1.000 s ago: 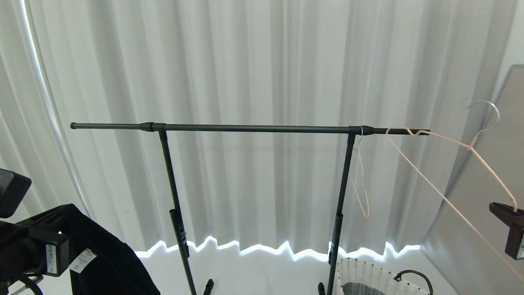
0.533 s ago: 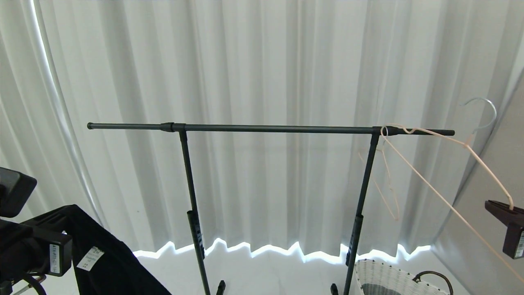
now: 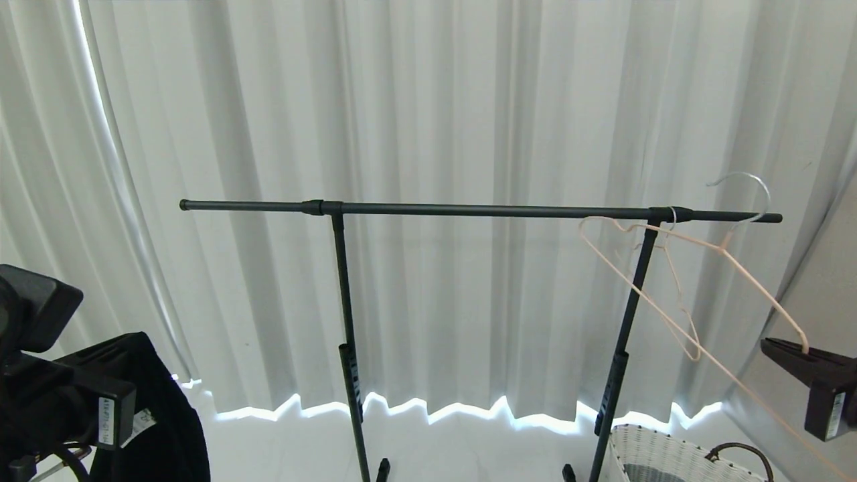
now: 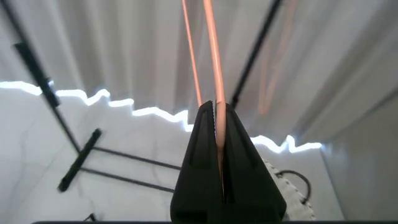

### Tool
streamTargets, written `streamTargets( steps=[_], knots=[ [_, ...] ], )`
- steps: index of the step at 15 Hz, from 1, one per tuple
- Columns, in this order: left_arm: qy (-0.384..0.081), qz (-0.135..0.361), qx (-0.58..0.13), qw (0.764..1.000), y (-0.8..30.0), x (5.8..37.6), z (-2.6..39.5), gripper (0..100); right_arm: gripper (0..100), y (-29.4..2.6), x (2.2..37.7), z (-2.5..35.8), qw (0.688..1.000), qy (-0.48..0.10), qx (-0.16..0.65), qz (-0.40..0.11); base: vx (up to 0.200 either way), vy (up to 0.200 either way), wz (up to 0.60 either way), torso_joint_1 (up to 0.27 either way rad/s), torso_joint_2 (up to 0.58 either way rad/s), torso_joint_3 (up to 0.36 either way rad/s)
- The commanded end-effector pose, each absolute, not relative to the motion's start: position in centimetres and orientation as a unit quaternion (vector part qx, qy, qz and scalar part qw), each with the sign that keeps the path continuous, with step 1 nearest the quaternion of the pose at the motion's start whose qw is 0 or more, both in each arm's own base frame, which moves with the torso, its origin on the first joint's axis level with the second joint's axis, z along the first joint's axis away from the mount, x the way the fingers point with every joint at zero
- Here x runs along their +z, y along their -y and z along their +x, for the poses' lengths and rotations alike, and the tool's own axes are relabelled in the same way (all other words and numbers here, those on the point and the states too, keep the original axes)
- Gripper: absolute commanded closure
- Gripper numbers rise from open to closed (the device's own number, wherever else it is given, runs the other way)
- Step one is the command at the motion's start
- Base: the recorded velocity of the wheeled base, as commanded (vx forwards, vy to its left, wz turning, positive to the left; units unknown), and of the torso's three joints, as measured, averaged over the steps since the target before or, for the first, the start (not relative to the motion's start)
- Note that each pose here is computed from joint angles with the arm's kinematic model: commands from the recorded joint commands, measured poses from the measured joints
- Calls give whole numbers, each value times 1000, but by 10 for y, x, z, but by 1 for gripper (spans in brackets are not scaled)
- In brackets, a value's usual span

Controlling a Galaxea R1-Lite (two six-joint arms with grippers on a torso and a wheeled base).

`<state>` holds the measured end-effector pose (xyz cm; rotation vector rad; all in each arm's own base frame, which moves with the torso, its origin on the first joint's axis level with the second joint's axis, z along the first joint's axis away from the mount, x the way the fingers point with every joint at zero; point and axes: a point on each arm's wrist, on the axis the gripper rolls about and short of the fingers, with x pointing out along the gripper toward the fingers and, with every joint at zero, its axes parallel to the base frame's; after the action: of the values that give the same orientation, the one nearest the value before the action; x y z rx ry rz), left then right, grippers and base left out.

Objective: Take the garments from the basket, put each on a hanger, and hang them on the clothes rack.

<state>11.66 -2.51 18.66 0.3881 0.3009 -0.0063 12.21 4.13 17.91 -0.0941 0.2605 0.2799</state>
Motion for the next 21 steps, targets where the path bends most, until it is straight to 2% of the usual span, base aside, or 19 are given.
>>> streamTargets(
  steps=[1, 5, 8, 10, 16, 21],
  knots=[
    [-146, 196, -25, 969, 30, 186, 116, 100, 100, -56, 175, 123, 970, -142, 189, -56, 0, 0, 0, 0, 0, 0],
    [-139, 198, -86, 966, 43, 190, 121, 100, 100, -89, 167, 113, 935, -160, 305, -82, 0, 0, 0, 0, 0, 0],
    [-136, 190, -87, 968, 55, 208, 149, 100, 100, -112, 162, 100, 901, -171, 388, -97, 0, 0, 0, 0, 0, 0],
    [-150, 170, -86, 970, 63, 210, 169, 100, 100, -118, 162, 92, 882, -170, 428, -99, 0, 0, 0, 0, 0, 0],
    [-197, 130, -88, 968, 90, 194, 193, 100, 100, -129, 168, 73, 851, -154, 494, -92, 0, 0, 0, 0, 0, 0],
    [-219, 138, -88, 962, 99, 184, 200, 100, 100, -143, 173, 55, 814, -177, 551, -51, 0, 0, 0, 0, 0, 0]
  ],
)
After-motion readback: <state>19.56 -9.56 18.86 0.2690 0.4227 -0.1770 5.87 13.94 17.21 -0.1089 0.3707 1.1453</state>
